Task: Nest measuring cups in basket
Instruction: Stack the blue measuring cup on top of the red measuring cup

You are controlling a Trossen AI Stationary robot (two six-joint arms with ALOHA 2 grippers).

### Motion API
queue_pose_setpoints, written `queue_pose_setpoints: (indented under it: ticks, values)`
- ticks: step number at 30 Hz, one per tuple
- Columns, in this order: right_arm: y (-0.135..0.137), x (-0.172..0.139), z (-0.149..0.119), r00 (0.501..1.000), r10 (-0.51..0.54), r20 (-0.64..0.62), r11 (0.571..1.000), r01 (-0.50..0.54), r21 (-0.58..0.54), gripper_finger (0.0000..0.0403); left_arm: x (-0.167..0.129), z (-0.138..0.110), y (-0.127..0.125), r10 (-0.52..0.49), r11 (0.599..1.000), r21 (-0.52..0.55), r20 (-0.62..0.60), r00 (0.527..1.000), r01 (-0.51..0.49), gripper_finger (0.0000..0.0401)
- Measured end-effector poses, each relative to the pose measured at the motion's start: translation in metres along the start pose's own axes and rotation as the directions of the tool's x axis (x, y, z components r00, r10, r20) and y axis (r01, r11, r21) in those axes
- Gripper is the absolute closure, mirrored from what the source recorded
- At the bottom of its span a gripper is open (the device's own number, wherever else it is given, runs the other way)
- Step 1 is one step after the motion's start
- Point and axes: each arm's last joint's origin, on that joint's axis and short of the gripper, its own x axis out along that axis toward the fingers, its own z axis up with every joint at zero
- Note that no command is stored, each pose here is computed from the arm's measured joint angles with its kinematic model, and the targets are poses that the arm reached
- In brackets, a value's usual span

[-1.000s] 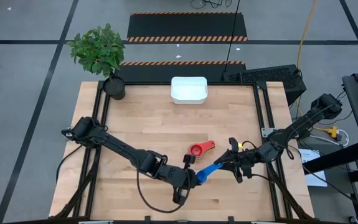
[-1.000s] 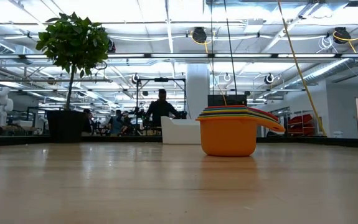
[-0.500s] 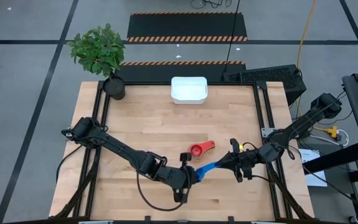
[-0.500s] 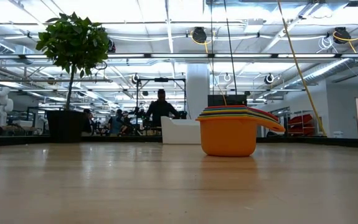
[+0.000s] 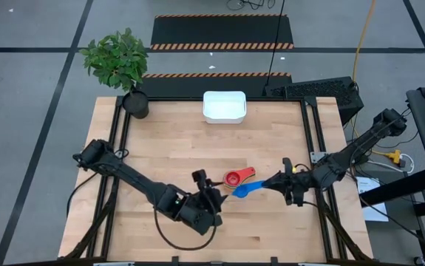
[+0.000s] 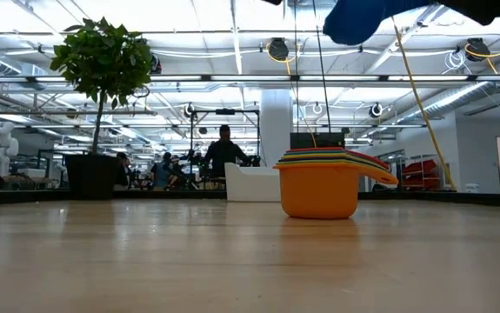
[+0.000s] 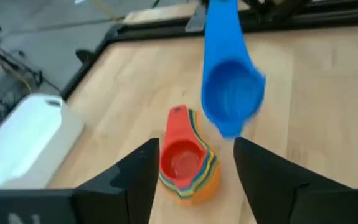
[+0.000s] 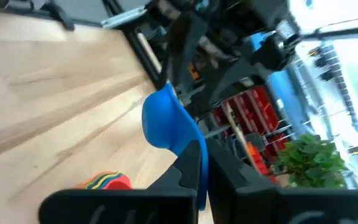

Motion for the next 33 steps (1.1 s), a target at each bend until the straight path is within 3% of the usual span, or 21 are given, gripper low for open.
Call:
queue_pose_setpoints:
  ticks: [4,8,13,20,33]
  values:
    - [0.006,-0.008,-0.011,0.993,-0.047,0.108,0.999,0.049,-0.016,0.0402,-0.003,-0.002,0.000,-0.012,1.000,-0.029,-0.020,1.000,0.011,0.0182]
    - [0.019,-0.013,-0.031,0.970,-0.072,0.230,0.985,0.105,-0.134,0.0402,-0.004,-0.002,0.001,-0.011,1.000,-0.027,-0.023,1.000,0.011,0.0185]
    - [0.027,-0.013,-0.060,0.982,-0.114,0.153,0.976,0.140,-0.167,0.0402,-0.004,-0.002,0.001,-0.011,1.000,-0.022,-0.026,1.000,0.010,0.0187]
    - [0.015,-0.008,-0.077,0.970,-0.105,0.220,0.986,0.130,-0.104,0.0403,-0.004,-0.002,0.001,-0.011,1.000,-0.021,-0.027,1.000,0.010,0.0187]
    - [0.019,0.009,-0.103,0.986,-0.004,0.169,0.991,0.027,-0.134,0.0403,-0.008,-0.004,-0.003,-0.026,0.996,-0.082,-0.024,0.999,0.024,0.0187]
